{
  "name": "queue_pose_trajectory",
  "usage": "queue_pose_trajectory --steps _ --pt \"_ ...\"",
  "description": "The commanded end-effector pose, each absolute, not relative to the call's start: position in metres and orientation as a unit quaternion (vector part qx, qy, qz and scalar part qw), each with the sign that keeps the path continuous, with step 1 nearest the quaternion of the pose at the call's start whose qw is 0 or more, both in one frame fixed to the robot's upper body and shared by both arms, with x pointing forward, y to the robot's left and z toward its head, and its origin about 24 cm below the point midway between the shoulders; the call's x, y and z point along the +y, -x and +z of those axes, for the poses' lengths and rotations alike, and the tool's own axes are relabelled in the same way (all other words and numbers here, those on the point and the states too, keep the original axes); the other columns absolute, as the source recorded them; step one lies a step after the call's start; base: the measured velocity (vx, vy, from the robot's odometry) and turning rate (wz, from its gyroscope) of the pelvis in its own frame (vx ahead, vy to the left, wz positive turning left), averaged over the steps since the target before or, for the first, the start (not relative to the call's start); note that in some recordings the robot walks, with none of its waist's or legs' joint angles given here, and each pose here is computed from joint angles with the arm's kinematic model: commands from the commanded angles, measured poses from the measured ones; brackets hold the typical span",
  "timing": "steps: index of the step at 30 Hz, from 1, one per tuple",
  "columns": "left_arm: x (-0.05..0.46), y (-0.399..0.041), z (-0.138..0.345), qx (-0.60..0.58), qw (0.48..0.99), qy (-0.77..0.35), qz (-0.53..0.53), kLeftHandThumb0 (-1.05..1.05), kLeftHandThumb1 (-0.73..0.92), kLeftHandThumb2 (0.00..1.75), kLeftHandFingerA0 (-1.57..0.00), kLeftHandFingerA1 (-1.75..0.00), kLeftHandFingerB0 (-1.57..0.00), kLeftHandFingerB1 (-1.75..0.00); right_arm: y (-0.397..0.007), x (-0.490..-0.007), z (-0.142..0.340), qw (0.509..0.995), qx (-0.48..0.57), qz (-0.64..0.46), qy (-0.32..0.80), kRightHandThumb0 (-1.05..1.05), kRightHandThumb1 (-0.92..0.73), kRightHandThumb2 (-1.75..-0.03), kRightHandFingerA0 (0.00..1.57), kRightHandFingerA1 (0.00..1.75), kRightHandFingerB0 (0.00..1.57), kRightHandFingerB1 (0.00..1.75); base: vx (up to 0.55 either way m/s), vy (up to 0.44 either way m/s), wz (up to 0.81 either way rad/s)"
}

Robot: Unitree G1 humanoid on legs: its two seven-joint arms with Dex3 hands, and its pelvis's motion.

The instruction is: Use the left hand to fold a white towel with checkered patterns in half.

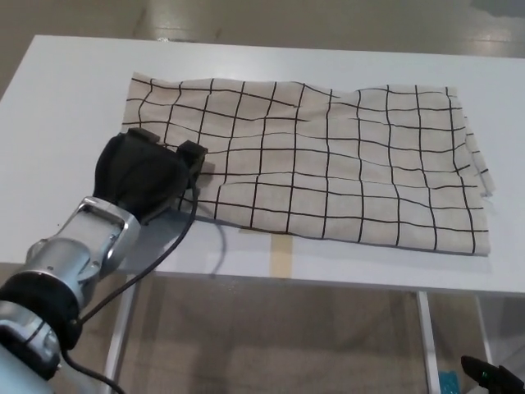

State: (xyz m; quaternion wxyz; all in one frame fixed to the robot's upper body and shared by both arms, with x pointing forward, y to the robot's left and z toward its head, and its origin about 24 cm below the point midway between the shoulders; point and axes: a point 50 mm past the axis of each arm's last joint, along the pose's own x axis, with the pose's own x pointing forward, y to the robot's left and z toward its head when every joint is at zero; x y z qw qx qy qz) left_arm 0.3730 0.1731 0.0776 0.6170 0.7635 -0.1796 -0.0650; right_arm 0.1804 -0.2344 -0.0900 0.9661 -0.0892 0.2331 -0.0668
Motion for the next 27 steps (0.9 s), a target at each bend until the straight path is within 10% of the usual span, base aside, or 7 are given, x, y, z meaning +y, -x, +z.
queue_pose_trajectory --steps 1,17,18,19,27 --pt "0.186 -0.380 0.102 -0.204 0.627 -0.751 -0.035 -0.16 0.62 0.55 -0.78 -1.75 -0.67 -1.64 -0.177 -0.237 -0.091 0.967 0.232 -0.069 0.082 -0.49 -0.68 -0.61 0.38 0.38 0.38 0.36 0.00 0.000 0.00" --pt "0.207 -0.399 0.211 -0.313 0.552 -0.765 0.111 -0.22 0.66 0.57 -0.88 -1.75 -0.66 -1.71 -0.175 -0.239 -0.092 0.965 0.238 -0.070 0.089 -0.51 -0.69 -0.61 0.38 0.38 0.39 0.36 0.00 0.000 0.00" --pt "0.205 -0.399 0.215 -0.318 0.545 -0.768 0.108 -0.28 0.46 0.82 -1.20 -1.42 -0.98 -1.30 -0.175 -0.239 -0.092 0.964 0.239 -0.070 0.090 -0.51 -0.70 -0.61 0.38 0.38 0.39 0.36 0.00 0.000 0.00" --pt "0.201 -0.400 0.220 -0.328 0.536 -0.771 0.101 -0.28 0.61 0.57 -0.87 -1.75 -0.68 -1.69 -0.175 -0.239 -0.092 0.964 0.240 -0.071 0.090 -0.51 -0.70 -0.61 0.38 0.38 0.39 0.36 0.00 0.000 0.00" --pt "0.159 -0.397 0.222 -0.411 0.495 -0.764 0.044 -0.26 0.55 0.57 -0.89 -1.75 -0.74 -1.63 -0.174 -0.236 -0.093 0.965 0.240 -0.066 0.081 -0.51 -0.70 -0.61 0.38 0.38 0.38 0.36 0.00 0.000 0.00"
